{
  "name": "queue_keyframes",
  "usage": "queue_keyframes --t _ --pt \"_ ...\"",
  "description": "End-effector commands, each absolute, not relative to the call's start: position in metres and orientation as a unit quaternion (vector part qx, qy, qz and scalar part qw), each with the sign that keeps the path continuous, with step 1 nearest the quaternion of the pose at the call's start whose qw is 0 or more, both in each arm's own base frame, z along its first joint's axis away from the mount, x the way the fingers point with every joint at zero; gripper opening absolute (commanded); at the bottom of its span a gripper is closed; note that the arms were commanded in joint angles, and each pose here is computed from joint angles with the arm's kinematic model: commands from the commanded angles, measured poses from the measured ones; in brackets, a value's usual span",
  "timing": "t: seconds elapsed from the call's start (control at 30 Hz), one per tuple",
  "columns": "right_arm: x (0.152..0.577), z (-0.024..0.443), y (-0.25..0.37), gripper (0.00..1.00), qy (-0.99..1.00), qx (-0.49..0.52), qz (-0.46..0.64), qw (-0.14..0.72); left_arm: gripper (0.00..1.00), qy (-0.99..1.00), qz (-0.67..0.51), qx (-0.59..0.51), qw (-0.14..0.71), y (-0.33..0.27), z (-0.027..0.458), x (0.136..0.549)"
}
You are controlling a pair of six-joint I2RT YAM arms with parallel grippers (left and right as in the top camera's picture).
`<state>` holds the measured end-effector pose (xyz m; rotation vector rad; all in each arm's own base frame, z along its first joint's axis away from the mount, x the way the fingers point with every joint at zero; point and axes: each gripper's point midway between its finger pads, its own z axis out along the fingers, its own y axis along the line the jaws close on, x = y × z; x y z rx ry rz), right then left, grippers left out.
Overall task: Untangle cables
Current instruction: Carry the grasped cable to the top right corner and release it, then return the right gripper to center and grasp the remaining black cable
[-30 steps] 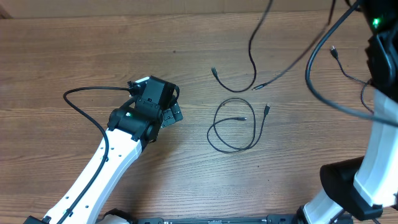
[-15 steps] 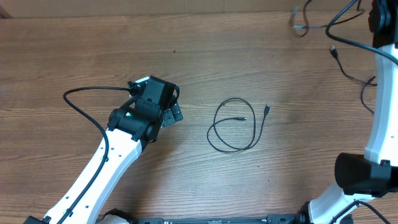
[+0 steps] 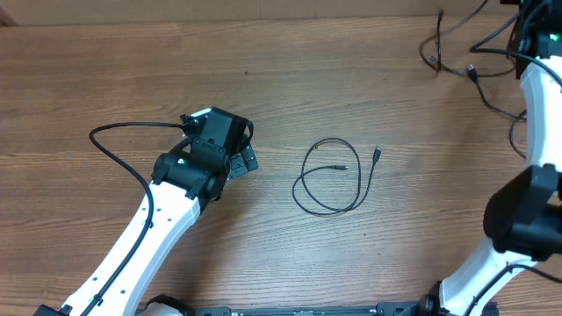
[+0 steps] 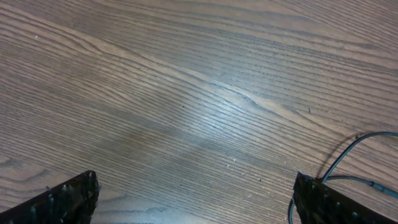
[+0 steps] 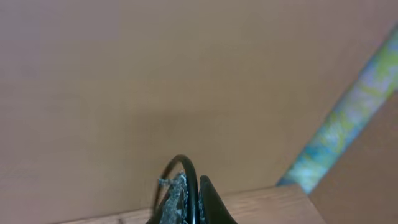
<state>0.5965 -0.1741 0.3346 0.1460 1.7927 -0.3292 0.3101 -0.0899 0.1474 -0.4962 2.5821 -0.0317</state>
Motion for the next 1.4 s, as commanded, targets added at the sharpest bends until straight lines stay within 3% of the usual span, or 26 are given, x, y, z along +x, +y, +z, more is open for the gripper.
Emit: queue_keyframes --t 0.0,0.23,0.43,0.47,0.5,0.53,0.87,1.1,1.23,1.3,1.37 --pt "0.597 0.305 -0.215 0.04 0.783 0.089 -0.159 0.595 1.0 0.945 -0.013 -0.193 0.264 -0.088 0.155 0.315" --pt "0.577 0.244 -0.314 0.04 0.793 0.153 -0.195 0.556 1.0 0.945 -0.013 -0.193 0.264 -0.088 0.155 0.315" --pt "0.525 0.201 -0.407 0.07 0.784 0.264 -0.2 0.526 1.0 0.945 -0.013 -0.193 0.264 -0.088 0.155 0.315" --pt "0.51 0.199 -0.426 0.48 0.774 0.294 -0.185 0.529 1.0 0.945 -0.013 -0.193 0.264 -0.088 0.155 0.315" --pt "0.507 0.199 -0.429 0.71 0.773 0.299 -0.179 0.53 1.0 0.945 -0.013 -0.193 0.264 -0.088 0.155 0.315" --pt "0.502 0.199 -0.435 1.0 0.771 0.304 -0.162 0.536 1.0 0.945 -0.013 -0.193 0.264 -0.088 0.155 0.315" --pt "0.504 0.182 -0.402 1.0 0.809 0.263 -0.032 0.524 0.99 0.945 -0.013 -0.193 0.264 -0.088 0.155 0.315" --pt "0.528 0.192 -0.29 1.0 0.841 0.14 0.144 0.502 0.99 0.945 -0.013 -0.193 0.264 -0.088 0.155 0.315" --pt "0.53 0.18 -0.237 1.0 0.865 0.087 0.184 0.459 1.0 0.945 -0.013 -0.193 0.264 -0.088 0.155 0.315" --pt "0.527 0.168 -0.204 1.0 0.882 0.049 0.196 0.426 1.0 0.945 -0.013 -0.193 0.264 -0.088 0.155 0.315" --pt "0.517 0.139 -0.118 1.0 0.915 -0.045 0.22 0.336 1.0 0.945 -0.013 -0.193 0.264 -0.088 0.155 0.315"
